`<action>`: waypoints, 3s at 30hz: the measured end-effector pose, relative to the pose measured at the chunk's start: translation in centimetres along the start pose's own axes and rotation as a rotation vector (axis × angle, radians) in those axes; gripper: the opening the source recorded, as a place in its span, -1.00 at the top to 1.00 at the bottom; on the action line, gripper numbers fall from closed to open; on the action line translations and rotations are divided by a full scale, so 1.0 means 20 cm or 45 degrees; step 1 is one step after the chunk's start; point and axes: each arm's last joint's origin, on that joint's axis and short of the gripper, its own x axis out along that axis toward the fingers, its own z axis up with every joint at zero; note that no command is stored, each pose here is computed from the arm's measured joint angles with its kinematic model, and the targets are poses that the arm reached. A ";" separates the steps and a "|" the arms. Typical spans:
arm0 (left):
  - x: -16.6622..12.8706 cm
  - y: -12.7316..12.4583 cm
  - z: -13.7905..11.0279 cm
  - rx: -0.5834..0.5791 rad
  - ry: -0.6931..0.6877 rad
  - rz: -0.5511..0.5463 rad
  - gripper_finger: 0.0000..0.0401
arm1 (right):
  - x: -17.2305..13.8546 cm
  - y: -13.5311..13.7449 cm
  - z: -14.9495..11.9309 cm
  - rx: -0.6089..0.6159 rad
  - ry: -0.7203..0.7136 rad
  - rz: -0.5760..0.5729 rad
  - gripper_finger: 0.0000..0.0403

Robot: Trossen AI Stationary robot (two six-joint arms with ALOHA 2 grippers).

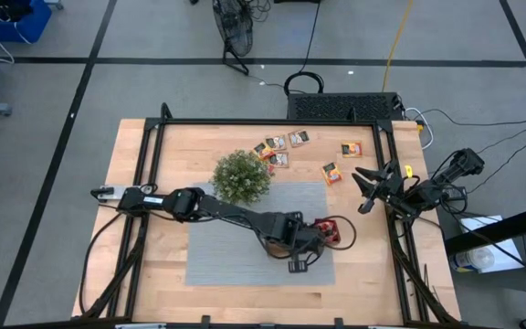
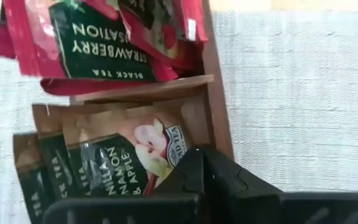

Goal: Pick & Place Tea
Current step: Put the apple tea sachet into the brown organizer

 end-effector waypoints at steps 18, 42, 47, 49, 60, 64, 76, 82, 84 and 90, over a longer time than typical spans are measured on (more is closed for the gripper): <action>-0.02 -0.04 0.03 0.048 -0.056 -0.212 0.85 | 0.00 0.00 0.00 -0.001 0.000 0.000 0.61; -0.68 -0.02 0.13 0.232 -0.425 0.243 0.77 | 0.00 0.00 0.00 -0.001 0.000 0.000 0.61; -0.49 0.03 0.18 0.278 -0.598 -0.037 0.77 | 0.00 0.00 0.00 -0.001 0.000 -0.001 0.61; -0.43 0.05 0.18 0.307 -0.663 -0.121 0.77 | 0.00 0.00 0.00 -0.001 0.000 0.000 0.61; -0.44 0.34 -0.01 0.207 -1.016 -0.195 0.77 | 0.00 0.00 0.00 0.017 -0.004 0.002 0.61; -0.41 0.52 -0.23 0.085 -1.138 -0.160 0.77 | 0.00 0.00 0.00 0.081 -0.005 0.002 0.61; -0.71 0.74 -0.83 -0.088 -1.391 0.121 0.77 | 0.00 0.01 0.02 0.127 -0.063 0.125 0.61; -0.76 0.74 -0.92 -0.074 -1.394 0.138 0.77 | 0.02 -0.01 0.06 0.157 -0.151 0.089 0.63; -0.77 0.73 -0.92 -0.037 -1.405 0.159 0.77 | 0.04 -0.01 0.04 0.114 -0.097 -0.029 0.64; -0.77 0.74 -0.92 0.018 -1.410 0.203 0.77 | 0.08 0.01 0.02 0.082 -0.092 0.006 0.66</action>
